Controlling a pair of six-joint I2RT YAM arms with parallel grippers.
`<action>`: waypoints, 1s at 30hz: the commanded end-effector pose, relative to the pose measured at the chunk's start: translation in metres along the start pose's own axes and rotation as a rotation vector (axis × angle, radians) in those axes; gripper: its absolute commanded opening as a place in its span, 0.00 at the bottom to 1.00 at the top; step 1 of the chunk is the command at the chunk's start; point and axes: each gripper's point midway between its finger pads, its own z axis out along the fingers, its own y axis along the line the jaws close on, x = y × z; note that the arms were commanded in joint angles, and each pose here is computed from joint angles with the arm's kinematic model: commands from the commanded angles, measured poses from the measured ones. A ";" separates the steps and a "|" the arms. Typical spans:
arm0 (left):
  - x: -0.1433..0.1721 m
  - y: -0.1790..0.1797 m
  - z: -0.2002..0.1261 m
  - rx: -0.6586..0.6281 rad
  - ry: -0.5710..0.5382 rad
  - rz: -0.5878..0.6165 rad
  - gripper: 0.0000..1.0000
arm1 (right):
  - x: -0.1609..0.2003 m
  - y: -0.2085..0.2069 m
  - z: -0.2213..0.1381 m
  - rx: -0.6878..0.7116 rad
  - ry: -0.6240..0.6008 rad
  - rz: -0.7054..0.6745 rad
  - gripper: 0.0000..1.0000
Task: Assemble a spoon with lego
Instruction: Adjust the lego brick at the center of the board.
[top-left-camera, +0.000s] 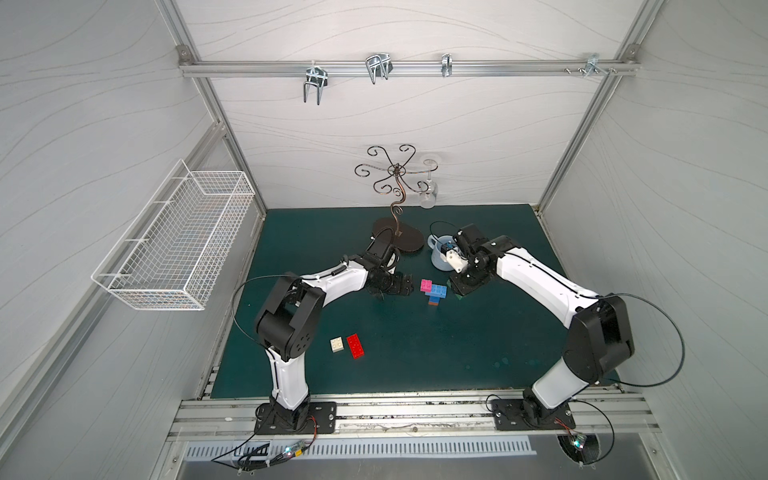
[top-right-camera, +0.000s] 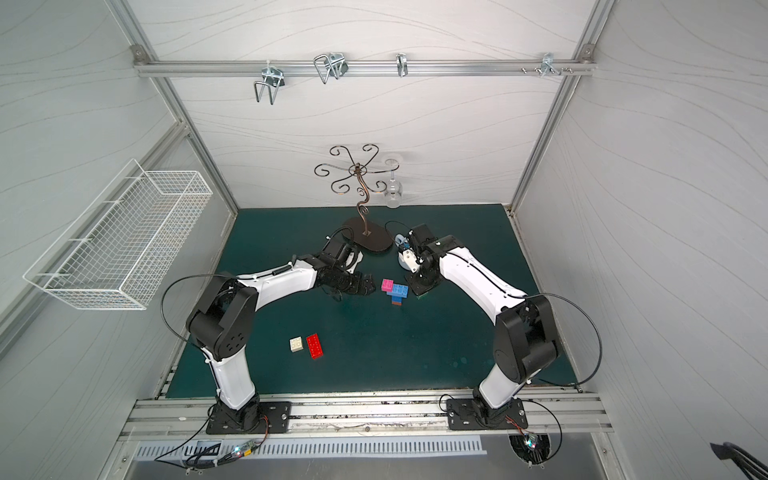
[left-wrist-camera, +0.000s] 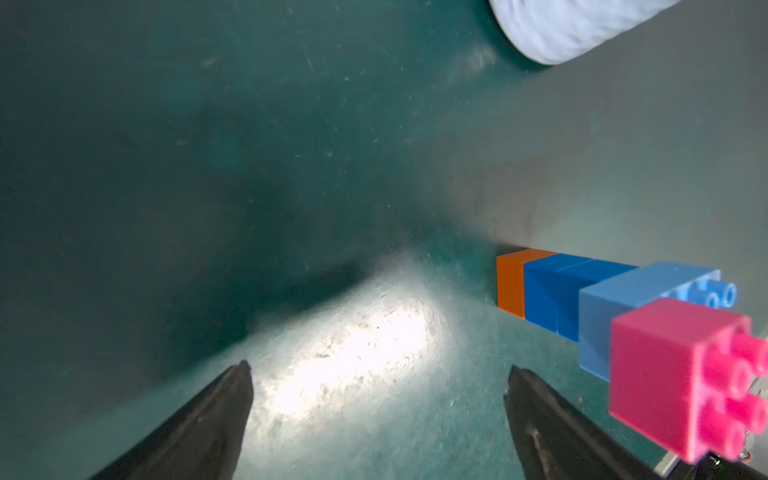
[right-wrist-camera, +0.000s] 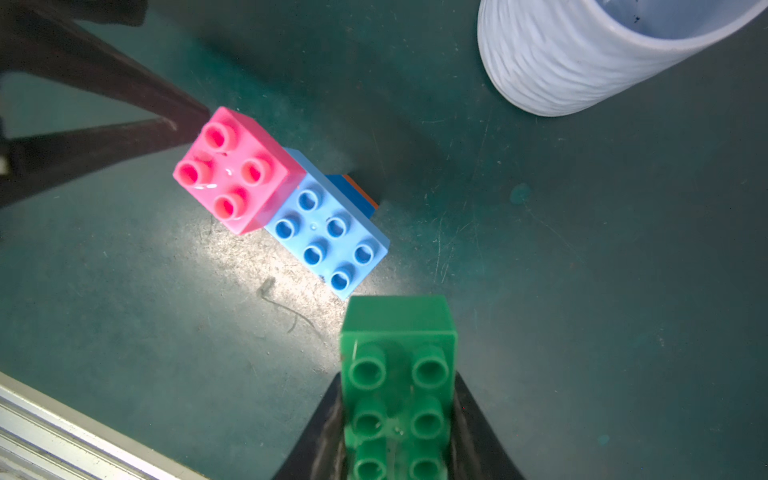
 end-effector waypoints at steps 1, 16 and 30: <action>-0.009 0.002 -0.018 -0.007 -0.044 0.015 1.00 | 0.000 0.000 -0.009 0.009 -0.006 -0.013 0.23; 0.011 0.008 -0.038 -0.011 -0.064 -0.012 1.00 | 0.002 0.000 -0.011 0.012 -0.035 -0.012 0.22; 0.033 -0.006 -0.042 0.023 -0.064 0.017 1.00 | 0.005 -0.004 -0.029 0.038 -0.067 -0.002 0.23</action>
